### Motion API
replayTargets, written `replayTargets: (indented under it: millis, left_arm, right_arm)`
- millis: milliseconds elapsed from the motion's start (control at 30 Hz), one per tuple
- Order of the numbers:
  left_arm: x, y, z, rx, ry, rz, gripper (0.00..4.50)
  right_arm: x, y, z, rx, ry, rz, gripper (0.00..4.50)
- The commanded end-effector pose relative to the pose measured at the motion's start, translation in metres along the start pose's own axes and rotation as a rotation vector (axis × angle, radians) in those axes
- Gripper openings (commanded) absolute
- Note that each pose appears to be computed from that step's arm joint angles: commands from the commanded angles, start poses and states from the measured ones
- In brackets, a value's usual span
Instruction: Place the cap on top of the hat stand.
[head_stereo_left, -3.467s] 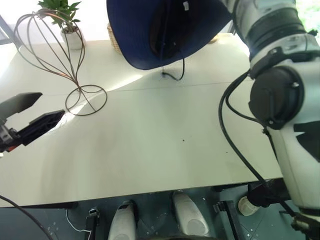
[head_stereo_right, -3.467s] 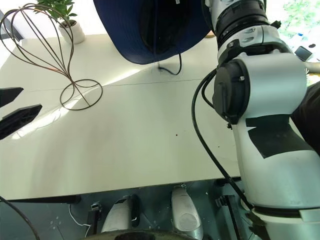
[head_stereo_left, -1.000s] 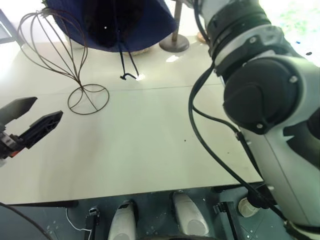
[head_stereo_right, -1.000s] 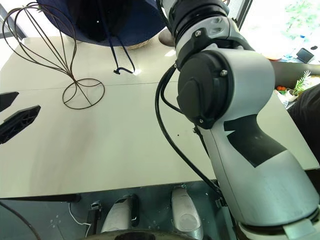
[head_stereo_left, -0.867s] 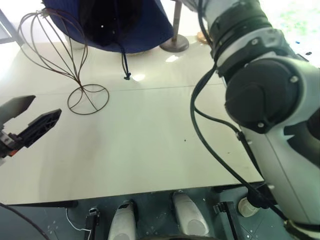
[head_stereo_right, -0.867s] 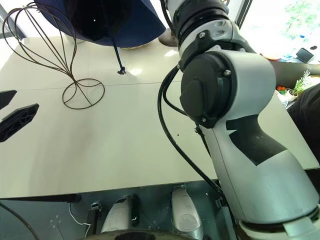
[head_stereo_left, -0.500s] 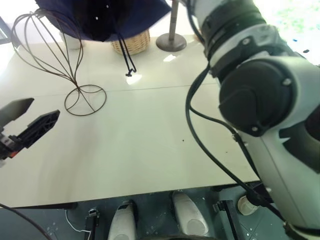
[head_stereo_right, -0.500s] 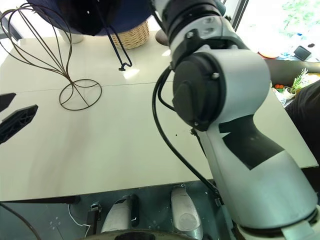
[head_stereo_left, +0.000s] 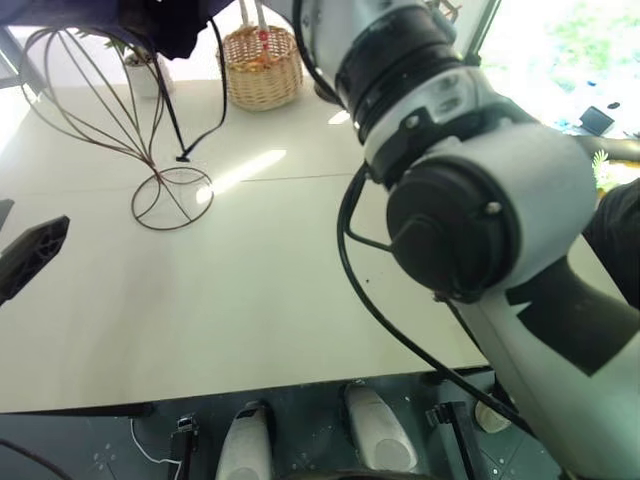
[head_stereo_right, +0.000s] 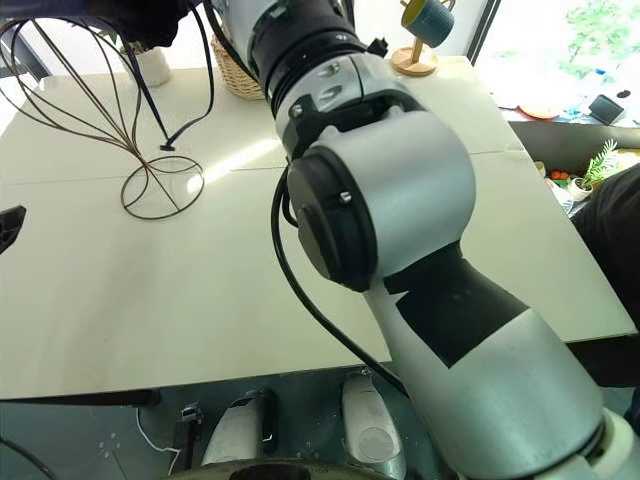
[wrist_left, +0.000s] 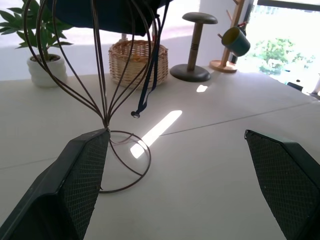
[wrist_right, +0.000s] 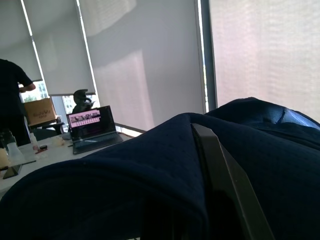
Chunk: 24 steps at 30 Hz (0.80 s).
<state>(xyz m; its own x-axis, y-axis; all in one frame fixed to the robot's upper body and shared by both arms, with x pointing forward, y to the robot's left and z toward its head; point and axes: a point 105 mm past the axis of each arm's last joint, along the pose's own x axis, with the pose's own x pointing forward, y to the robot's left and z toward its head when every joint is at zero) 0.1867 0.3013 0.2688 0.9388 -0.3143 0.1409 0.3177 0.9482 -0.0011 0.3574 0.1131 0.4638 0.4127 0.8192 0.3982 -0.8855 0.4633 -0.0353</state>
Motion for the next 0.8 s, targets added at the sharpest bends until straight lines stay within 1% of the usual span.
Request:
replayTargets:
  millis: [33,167,267,333,400,467,567,667,733,800]
  left_arm:
    - [-0.004,0.001,0.015,0.041,-0.050,0.018,4.50]
    - [-0.003,0.002,0.016,0.039,-0.062,0.029,4.50]
    - [-0.003,0.002,0.016,0.036,-0.072,0.034,4.50]
    - [-0.003,0.002,0.016,0.033,-0.076,0.040,4.50]
    - [-0.006,0.005,0.019,0.024,-0.095,0.061,4.50]
    - [-0.009,0.008,0.022,0.019,-0.111,0.079,4.50]
    - [-0.014,0.010,0.026,0.010,-0.131,0.095,4.50]
    - [-0.015,0.010,0.029,0.005,-0.138,0.101,4.50]
    - [-0.015,0.009,0.029,0.005,-0.137,0.102,4.50]
    - [-0.015,0.009,0.030,0.006,-0.136,0.102,4.50]
  right_arm:
    - [0.006,0.023,0.049,0.014,-0.139,0.027,0.02]
    - [0.004,0.022,0.066,0.072,-0.204,-0.001,0.02]
    - [0.005,0.042,0.079,0.094,-0.260,0.121,0.02]
    - [0.006,0.056,0.078,0.089,-0.266,0.211,0.02]
    - [0.008,0.066,0.063,0.027,-0.231,0.279,0.02]
    - [0.012,0.069,0.041,-0.066,-0.169,0.291,0.02]
    - [0.017,0.058,-0.001,-0.279,-0.051,0.198,0.02]
    - [0.016,0.043,-0.035,-0.513,0.041,0.119,0.02]
    - [0.013,0.033,-0.051,-0.600,0.088,0.074,0.02]
    - [0.011,0.023,-0.058,-0.636,0.115,0.030,0.02]
